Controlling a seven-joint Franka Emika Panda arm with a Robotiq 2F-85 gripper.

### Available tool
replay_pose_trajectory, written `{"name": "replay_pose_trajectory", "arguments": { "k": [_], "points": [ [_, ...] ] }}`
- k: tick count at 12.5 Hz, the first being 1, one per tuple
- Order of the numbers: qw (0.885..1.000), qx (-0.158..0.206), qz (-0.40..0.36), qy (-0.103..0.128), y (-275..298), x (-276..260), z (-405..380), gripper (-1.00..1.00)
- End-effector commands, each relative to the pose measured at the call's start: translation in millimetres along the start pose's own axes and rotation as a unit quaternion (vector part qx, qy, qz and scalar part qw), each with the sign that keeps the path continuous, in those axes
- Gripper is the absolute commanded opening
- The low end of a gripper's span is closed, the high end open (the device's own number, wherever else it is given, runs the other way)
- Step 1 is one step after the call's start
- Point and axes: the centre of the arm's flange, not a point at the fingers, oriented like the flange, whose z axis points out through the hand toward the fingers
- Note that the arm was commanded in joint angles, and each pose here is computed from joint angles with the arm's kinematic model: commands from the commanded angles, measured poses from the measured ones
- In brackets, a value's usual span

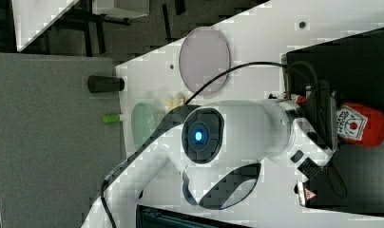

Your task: Pick Ketchup from oven and place it on table.

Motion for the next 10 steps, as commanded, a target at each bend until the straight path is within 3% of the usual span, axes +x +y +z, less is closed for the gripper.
{"name": "replay_pose_trajectory", "arguments": {
  "k": [1,5,10],
  "points": [
    [1.000,0.016,-0.007,-0.001,-10,-5,-17,0.27],
    [0.998,0.025,-0.043,-0.028,-34,-37,-82,0.27],
    [0.986,0.060,-0.146,-0.057,-67,-139,-189,0.27]
  ]
}}
